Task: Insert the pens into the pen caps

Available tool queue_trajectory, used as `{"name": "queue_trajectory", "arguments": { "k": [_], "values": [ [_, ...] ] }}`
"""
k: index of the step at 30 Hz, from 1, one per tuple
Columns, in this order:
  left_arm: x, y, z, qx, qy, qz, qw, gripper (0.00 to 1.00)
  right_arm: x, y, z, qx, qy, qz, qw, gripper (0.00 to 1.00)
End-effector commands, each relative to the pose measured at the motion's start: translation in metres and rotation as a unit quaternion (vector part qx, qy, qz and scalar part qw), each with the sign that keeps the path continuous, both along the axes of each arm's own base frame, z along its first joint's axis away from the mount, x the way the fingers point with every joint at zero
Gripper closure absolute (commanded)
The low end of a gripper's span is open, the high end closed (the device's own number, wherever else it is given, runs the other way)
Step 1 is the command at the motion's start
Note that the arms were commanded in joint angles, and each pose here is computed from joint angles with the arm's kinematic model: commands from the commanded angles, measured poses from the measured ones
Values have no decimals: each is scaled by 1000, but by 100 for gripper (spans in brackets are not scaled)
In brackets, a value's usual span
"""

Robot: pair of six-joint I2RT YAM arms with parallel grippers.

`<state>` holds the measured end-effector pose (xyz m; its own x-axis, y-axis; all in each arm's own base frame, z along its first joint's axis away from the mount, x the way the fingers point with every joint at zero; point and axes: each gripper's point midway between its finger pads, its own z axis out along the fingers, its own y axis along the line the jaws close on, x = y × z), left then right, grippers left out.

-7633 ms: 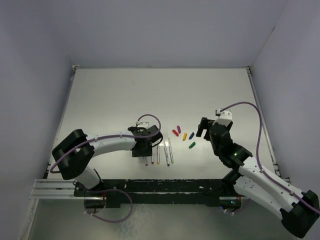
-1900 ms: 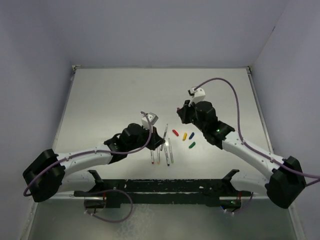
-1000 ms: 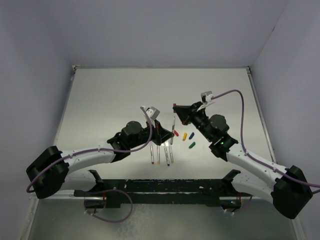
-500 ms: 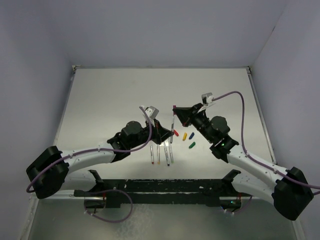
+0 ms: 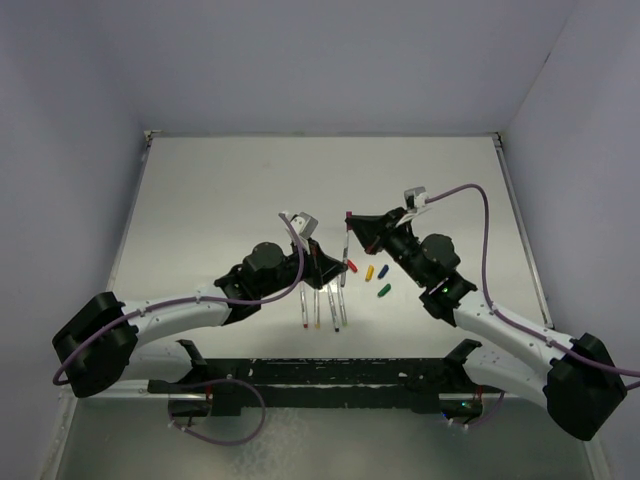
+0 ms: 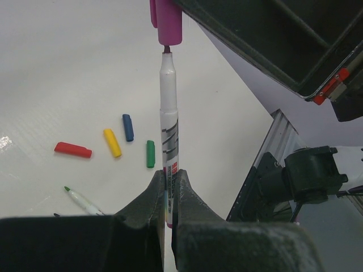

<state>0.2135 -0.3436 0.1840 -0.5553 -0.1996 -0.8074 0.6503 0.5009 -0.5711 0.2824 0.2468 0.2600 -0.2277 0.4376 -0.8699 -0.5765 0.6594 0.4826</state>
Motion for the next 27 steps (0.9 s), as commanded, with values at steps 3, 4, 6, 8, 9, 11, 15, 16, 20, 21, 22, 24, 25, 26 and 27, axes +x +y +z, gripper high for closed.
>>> {"name": "queue_trajectory", "arguments": {
  "k": [3, 4, 6, 8, 9, 11, 15, 16, 20, 21, 22, 24, 25, 26, 27],
  "values": [
    [3, -5, 26, -40, -21, 2, 999, 100, -3, 3, 15, 24, -21, 13, 999, 100],
    [3, -5, 25, -40, -21, 3, 999, 100, -3, 3, 14, 25, -21, 14, 999, 100],
    [4, -5, 26, -42, -21, 5, 999, 100, -4, 4, 12, 25, -18, 16, 999, 100],
    [4, -5, 27, -43, -22, 6, 999, 100, -5, 4, 11, 27, -17, 18, 999, 100],
    [5, -5, 27, -44, -22, 6, 999, 100, -6, 4, 10, 27, -17, 17, 999, 100],
    [5, -6, 26, -44, -21, 6, 999, 100, -6, 4, 10, 28, -16, 19, 999, 100],
    [6, -5, 24, -44, -18, 9, 999, 100, -7, 4, 8, 28, -14, 19, 999, 100],
    [6, -6, 25, -45, -18, 9, 999, 100, -7, 4, 7, 28, -14, 20, 999, 100],
    [7, -7, 27, -50, -20, 10, 998, 100, -9, 7, 2, 28, -10, 30, 999, 100],
    [7, -7, 27, -52, -20, 10, 998, 100, -10, 8, 1, 27, -9, 33, 999, 100],
    [7, -7, 27, -51, -20, 11, 998, 100, -10, 8, 0, 28, -8, 35, 999, 100],
    [8, -6, 28, -54, -22, 13, 998, 100, -12, 9, -2, 27, -5, 39, 999, 100],
    [8, -6, 29, -55, -23, 15, 998, 100, -13, 9, -3, 27, -4, 40, 999, 100],
    [8, -6, 30, -56, -23, 15, 998, 100, -13, 9, -3, 28, -4, 41, 999, 100],
    [9, -5, 30, -57, -23, 17, 998, 100, -14, 9, -3, 28, -4, 41, 999, 100]
  ]
}}
